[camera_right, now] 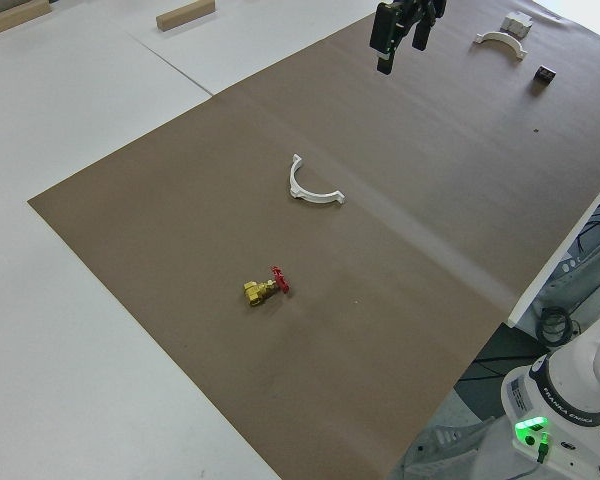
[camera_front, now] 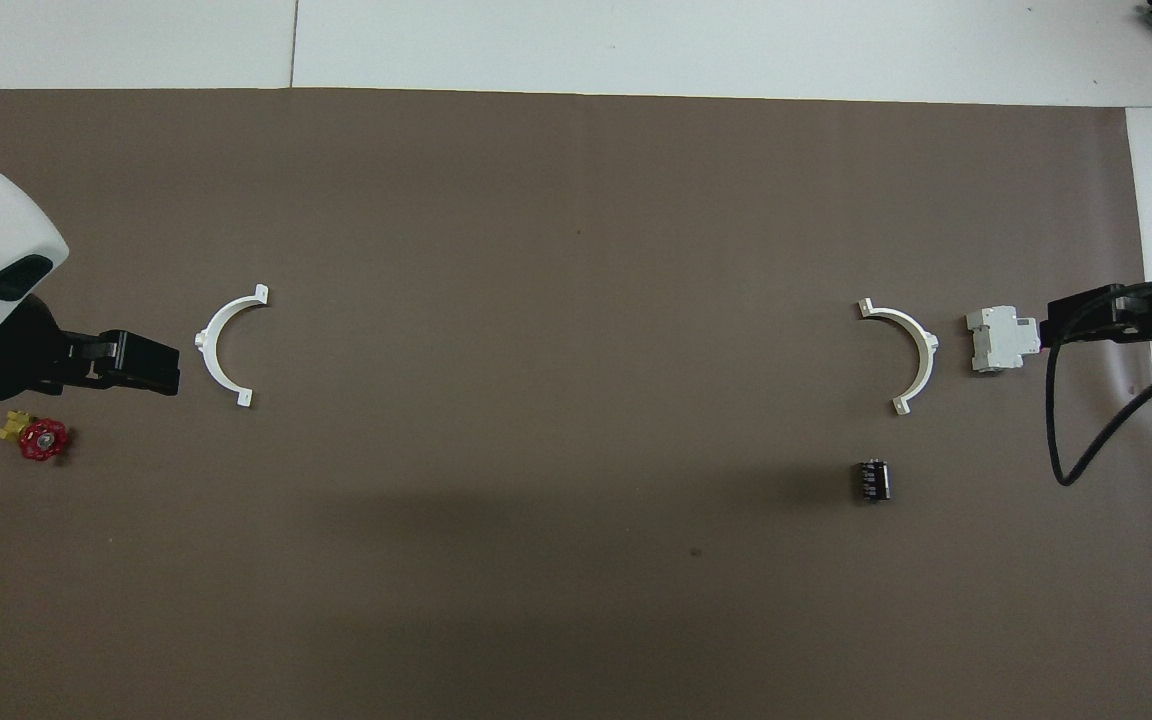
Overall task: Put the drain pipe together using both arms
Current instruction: 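Reach the right gripper toward the white semicircular pipe half nearest it, then close the right gripper on the white pipe half and lift it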
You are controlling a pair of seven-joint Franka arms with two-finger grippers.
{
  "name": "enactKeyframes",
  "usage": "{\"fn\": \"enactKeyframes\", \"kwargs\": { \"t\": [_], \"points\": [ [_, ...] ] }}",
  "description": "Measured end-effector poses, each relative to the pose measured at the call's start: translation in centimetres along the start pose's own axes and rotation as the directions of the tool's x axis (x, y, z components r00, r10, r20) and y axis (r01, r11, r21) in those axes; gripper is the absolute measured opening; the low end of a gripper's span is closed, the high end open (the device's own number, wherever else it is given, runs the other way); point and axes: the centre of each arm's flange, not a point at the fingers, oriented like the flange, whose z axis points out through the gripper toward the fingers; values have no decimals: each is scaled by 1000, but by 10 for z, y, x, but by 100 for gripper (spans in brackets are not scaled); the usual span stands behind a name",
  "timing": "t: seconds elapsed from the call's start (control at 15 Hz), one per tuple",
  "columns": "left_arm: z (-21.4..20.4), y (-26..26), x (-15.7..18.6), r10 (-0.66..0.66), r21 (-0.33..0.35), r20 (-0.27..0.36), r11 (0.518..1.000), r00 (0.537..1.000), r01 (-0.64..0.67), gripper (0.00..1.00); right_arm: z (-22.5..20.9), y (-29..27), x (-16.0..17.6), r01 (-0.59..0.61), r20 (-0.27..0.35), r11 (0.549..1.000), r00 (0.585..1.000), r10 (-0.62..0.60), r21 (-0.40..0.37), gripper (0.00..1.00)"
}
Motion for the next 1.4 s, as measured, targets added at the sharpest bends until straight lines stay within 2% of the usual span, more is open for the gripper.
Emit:
{"fn": "enactKeyframes", "kwargs": {
  "t": [0.47,0.67,0.8,1.0,1.2,1.4],
  "points": [
    [0,0,0,0,0,0,1000,1000,0,100,4,-6,0,11,-2,1000,1000,-11,0,100],
    [0,0,0,0,0,0,1000,1000,0,100,28,-7,3,69,-58,998,996,-69,0,100],
    [0,0,0,0,0,0,1000,1000,0,100,60,-8,5,191,-73,982,979,-191,-8,100],
    [0,0,0,0,0,0,1000,1000,0,100,120,-6,16,369,-98,929,925,-366,17,100],
    [0,0,0,0,0,0,1000,1000,0,100,188,-3,38,481,-111,876,873,-475,28,97],
    [0,0,0,0,0,0,1000,1000,0,100,253,2,54,550,-133,835,828,-545,4,97]
  ]
}}
